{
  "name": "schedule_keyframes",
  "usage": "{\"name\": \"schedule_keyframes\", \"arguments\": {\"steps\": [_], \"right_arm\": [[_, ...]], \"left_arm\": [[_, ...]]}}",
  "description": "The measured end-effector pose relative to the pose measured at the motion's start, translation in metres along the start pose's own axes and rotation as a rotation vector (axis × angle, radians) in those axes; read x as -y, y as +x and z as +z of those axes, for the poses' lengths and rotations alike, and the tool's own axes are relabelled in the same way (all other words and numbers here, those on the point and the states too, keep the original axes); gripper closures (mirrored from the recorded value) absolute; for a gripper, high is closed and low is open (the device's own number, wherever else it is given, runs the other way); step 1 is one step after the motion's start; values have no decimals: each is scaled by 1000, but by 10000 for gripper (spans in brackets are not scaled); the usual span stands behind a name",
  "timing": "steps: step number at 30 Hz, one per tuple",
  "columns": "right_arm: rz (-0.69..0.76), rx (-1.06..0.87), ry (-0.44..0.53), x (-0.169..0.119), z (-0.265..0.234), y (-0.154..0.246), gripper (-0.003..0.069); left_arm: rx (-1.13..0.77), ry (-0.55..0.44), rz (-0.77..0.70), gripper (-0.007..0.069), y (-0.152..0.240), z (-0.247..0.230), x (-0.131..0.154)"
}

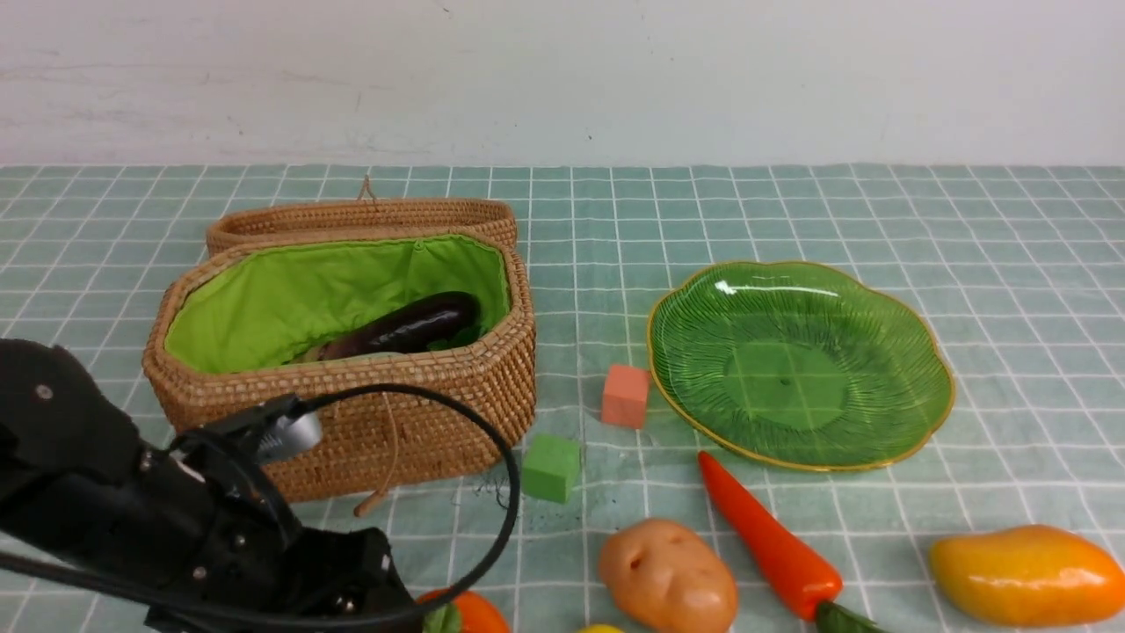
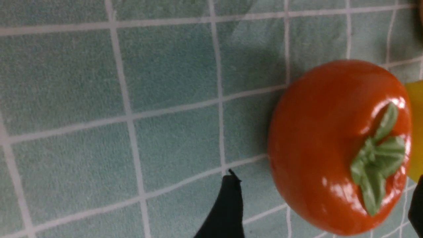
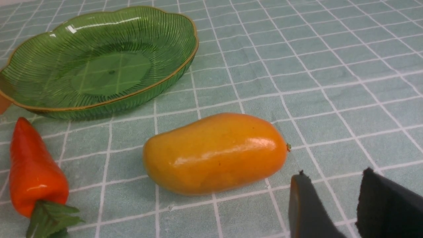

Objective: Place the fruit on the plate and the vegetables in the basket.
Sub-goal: Grab a tomato with your left arm and place it on the plate on the right.

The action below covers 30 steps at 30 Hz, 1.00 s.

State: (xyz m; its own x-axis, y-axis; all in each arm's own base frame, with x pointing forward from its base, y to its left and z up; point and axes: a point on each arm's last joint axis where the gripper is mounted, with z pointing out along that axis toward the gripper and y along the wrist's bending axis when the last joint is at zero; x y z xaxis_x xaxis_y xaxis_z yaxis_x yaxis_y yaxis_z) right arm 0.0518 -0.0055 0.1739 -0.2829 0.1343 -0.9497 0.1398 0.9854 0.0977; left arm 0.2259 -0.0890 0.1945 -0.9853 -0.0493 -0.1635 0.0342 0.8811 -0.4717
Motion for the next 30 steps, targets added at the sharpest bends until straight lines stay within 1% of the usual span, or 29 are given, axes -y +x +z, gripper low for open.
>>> {"name": "schedule_keyframes", "arguments": {"steps": [3,7,8,11,12,16,19,20,23,26,29,30], "right_arm": [[0,0,0,0,0,0,415],[0,0,0,0,0,0,415],[0,0,0,0,0,0,415],[0,0,0,0,0,0,415],[0,0,0,0,0,0,415],[0,0,0,0,0,0,415],[0,0,0,0,0,0,415],[0,0,0,0,0,0,415],[0,0,0,0,0,0,415],[0,0,0,0,0,0,415],[0,0,0,0,0,0,415],[0,0,0,0,0,0,415]], "left_arm": [[-45,30,-3,-28,-3,31,5],[-115,77,-12,22,0,54,12],[-118,80,-12,26,0,55,13],[-146,107,-30,118,0,60,15],[-146,108,-25,134,0,60,15],[-147,111,-4,132,-1,59,16],[-141,104,35,132,0,53,17],[-130,94,77,132,2,46,18],[-95,102,125,132,2,32,25],[-10,120,178,132,-1,0,39],[99,168,219,132,-3,-38,59],[107,171,222,132,-4,-41,61]]}}
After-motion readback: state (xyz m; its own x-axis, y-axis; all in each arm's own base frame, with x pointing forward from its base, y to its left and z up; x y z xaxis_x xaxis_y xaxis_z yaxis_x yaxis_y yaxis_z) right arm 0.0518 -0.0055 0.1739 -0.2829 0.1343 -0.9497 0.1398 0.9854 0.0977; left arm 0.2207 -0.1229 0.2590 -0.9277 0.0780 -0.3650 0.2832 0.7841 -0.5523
